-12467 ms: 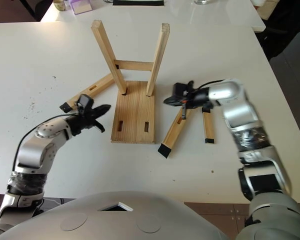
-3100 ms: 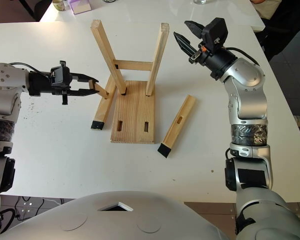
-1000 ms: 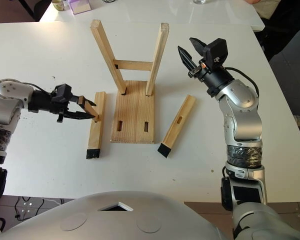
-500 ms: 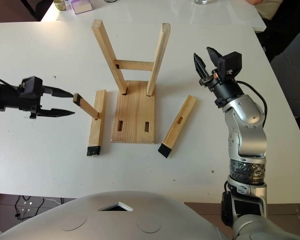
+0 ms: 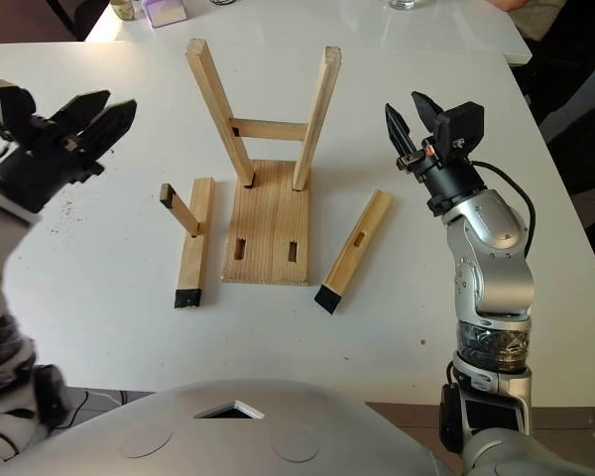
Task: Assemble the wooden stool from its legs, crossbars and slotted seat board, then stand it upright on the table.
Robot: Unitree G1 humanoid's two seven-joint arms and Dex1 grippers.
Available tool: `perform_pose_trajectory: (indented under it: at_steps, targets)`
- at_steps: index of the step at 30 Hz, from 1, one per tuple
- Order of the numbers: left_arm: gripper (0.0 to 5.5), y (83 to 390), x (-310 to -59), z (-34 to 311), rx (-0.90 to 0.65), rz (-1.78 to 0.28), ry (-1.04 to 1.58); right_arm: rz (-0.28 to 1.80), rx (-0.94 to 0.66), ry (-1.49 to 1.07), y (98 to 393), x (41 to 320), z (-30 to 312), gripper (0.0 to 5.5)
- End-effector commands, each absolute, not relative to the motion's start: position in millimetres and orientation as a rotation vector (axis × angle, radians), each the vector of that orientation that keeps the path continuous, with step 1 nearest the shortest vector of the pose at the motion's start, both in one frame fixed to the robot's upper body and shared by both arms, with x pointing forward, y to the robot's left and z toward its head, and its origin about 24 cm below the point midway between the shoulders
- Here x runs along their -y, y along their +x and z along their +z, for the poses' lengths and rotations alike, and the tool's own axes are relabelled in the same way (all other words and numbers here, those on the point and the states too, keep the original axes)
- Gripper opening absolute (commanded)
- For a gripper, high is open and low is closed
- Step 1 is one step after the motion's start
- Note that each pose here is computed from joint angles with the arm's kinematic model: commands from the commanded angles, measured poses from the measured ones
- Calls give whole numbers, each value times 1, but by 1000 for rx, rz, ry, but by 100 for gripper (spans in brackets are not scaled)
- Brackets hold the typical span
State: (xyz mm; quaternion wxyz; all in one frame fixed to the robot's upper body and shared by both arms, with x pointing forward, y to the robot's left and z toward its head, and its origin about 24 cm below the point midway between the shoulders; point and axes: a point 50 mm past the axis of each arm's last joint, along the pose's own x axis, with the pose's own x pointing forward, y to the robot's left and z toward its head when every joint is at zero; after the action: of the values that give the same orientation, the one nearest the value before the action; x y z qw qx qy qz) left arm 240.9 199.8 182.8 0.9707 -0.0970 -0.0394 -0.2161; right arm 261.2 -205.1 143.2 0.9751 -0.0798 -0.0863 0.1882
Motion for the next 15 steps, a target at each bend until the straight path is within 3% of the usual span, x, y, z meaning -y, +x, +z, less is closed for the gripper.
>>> perform_pose_trajectory:
  at_steps: [1, 5, 15]
  targets:
    - [268, 241, -158, 177, 99, -286, -250, 430, 172, -158, 274, 195, 148, 196]
    - [268, 239, -146, 172, 100, -215, -230, 443, 167, -161, 278, 191, 146, 196]
    - [268, 243, -167, 192, 221, -98, -257, 408, 173, -147, 278, 190, 141, 196]
